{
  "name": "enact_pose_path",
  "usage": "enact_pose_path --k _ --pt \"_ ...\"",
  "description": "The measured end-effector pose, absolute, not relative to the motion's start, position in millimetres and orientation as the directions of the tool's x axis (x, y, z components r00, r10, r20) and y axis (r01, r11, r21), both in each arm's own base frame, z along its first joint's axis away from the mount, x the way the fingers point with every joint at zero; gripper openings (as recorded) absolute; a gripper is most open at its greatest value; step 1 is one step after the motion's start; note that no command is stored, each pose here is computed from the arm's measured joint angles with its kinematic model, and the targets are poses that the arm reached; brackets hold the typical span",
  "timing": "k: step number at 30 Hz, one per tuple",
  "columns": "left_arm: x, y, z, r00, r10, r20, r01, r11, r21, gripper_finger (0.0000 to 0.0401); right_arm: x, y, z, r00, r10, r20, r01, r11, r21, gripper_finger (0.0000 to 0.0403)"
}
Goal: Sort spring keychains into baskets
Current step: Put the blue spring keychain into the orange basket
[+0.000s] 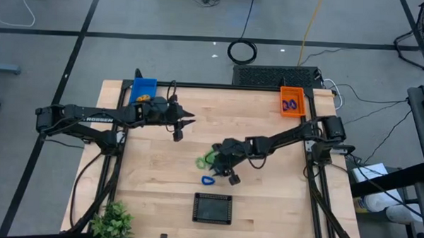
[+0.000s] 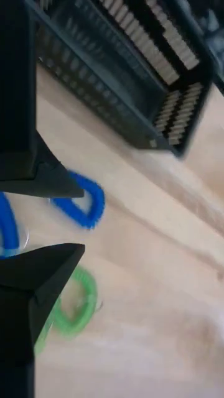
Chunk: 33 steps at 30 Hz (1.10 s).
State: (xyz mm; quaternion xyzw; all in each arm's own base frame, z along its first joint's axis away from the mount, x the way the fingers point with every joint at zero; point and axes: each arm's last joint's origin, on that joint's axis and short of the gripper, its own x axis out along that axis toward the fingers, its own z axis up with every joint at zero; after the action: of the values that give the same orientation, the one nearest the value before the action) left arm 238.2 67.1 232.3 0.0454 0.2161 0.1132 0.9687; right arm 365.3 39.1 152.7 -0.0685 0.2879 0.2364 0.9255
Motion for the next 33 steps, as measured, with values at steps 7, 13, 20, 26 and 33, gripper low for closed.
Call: enact_pose_path --k 7,13,20,26,33 --pt "238.9 67.6 234.2 0.886 0.252 -0.389 -0.205 0.966 0.159 0.0108 368.5 32.7 154.9 0.77 0.327 -0.548 -0.343 0.936 0.078 0.0114" --pt "238.9 67.6 234.2 0.886 0.253 -0.388 -0.216 0.967 0.135 0.0108 373.2 66.1 132.9 0.786 0.263 -0.56 -0.337 0.941 -0.031 0.0114" --pt "239.1 67.7 234.9 0.889 0.253 -0.382 -0.214 0.966 0.143 0.0108 382.2 102.1 124.7 0.754 0.225 -0.617 -0.366 0.924 -0.109 0.0114" --pt "239.5 67.7 235.8 0.893 0.254 -0.373 -0.215 0.966 0.143 0.0108 384.2 101.1 112.4 0.724 0.189 -0.663 -0.35 0.93 -0.117 0.0114" --pt "239.5 67.8 235.8 0.893 0.254 -0.372 -0.216 0.966 0.141 0.0108 385.0 90.4 108.2 0.703 0.166 -0.692 -0.307 0.948 -0.085 0.0114"
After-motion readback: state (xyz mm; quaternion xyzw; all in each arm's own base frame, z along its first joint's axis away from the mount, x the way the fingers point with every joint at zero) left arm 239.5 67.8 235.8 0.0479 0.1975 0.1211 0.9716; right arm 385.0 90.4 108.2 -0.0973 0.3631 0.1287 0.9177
